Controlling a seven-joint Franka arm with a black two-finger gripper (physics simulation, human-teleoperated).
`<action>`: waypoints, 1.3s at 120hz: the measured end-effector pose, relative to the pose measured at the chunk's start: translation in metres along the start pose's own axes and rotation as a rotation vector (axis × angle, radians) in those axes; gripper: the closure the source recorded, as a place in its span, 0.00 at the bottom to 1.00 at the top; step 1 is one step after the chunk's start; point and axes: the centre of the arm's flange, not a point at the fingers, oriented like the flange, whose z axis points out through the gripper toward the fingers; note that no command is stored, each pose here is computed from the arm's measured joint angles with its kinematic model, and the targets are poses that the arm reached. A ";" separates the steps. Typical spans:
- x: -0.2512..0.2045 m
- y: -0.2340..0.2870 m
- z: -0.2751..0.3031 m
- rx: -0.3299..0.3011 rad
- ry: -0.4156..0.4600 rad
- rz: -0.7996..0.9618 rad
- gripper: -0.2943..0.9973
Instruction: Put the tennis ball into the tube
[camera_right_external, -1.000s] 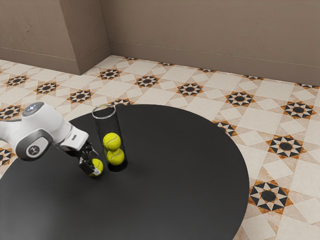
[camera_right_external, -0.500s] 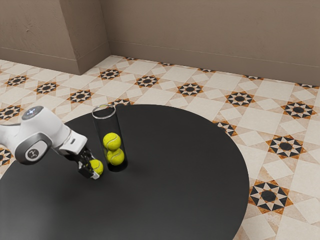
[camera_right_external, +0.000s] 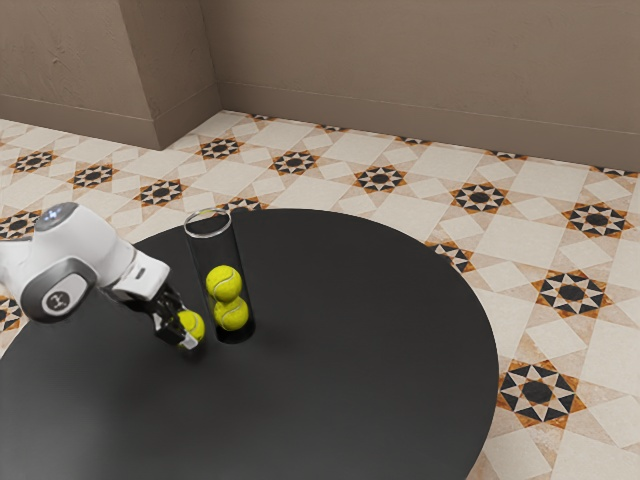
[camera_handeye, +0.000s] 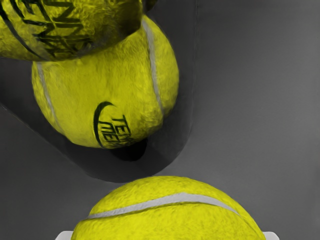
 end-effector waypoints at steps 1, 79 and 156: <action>0.001 0.000 -0.003 0.003 0.002 0.000 0.50; 0.168 0.035 -0.248 0.167 -0.092 -0.138 0.52; 0.210 -0.015 -0.186 0.192 -0.231 -0.356 0.50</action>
